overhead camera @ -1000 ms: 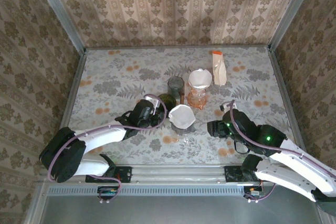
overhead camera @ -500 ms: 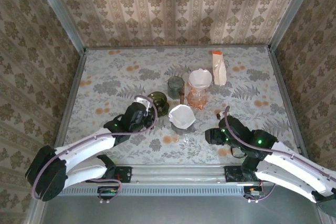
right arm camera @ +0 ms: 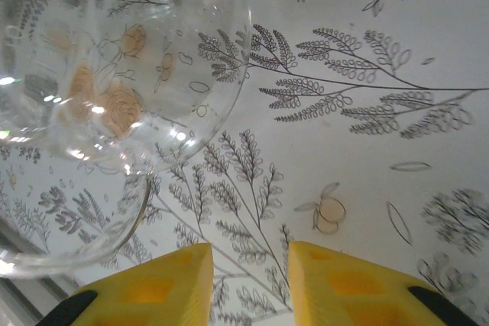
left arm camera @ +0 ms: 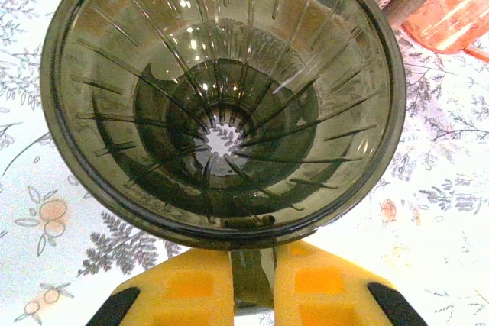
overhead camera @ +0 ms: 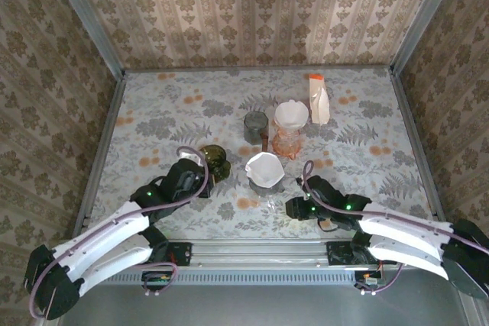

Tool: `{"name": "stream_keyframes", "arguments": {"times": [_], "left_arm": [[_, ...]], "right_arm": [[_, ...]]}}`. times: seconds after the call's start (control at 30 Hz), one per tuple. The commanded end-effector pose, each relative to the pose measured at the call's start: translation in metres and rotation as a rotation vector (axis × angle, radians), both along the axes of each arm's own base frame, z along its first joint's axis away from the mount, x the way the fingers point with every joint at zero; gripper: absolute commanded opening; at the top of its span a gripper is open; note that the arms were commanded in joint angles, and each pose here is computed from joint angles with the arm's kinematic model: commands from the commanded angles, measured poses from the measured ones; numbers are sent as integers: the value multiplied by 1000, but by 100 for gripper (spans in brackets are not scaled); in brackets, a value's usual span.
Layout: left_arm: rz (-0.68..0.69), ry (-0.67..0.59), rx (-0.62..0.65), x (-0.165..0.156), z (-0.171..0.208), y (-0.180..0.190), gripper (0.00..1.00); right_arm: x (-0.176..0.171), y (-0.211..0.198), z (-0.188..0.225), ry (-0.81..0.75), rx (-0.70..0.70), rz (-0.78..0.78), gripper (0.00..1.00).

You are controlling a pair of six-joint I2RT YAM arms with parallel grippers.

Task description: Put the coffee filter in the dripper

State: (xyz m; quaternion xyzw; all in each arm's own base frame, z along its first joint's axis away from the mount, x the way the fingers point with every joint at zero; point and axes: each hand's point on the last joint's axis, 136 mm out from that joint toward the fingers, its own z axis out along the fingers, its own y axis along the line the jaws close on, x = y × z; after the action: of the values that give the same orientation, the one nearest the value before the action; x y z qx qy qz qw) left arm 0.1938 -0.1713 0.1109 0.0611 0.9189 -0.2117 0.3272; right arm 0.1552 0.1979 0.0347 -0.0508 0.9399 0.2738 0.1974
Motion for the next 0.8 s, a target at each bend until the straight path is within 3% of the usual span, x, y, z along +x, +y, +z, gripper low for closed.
{"name": "stream_keyframes", "arguments": {"times": [0.0, 0.23, 0.77], "left_arm": [[30, 18, 8, -4, -1, 8, 8], [42, 15, 5, -10, 8, 15, 7], [71, 11, 27, -24, 23, 39, 6]], "right_arm": [[12, 23, 10, -16, 126, -4, 31], [24, 18, 1, 31, 151, -90, 27], [38, 40, -4, 54, 219, -92, 25]]}}
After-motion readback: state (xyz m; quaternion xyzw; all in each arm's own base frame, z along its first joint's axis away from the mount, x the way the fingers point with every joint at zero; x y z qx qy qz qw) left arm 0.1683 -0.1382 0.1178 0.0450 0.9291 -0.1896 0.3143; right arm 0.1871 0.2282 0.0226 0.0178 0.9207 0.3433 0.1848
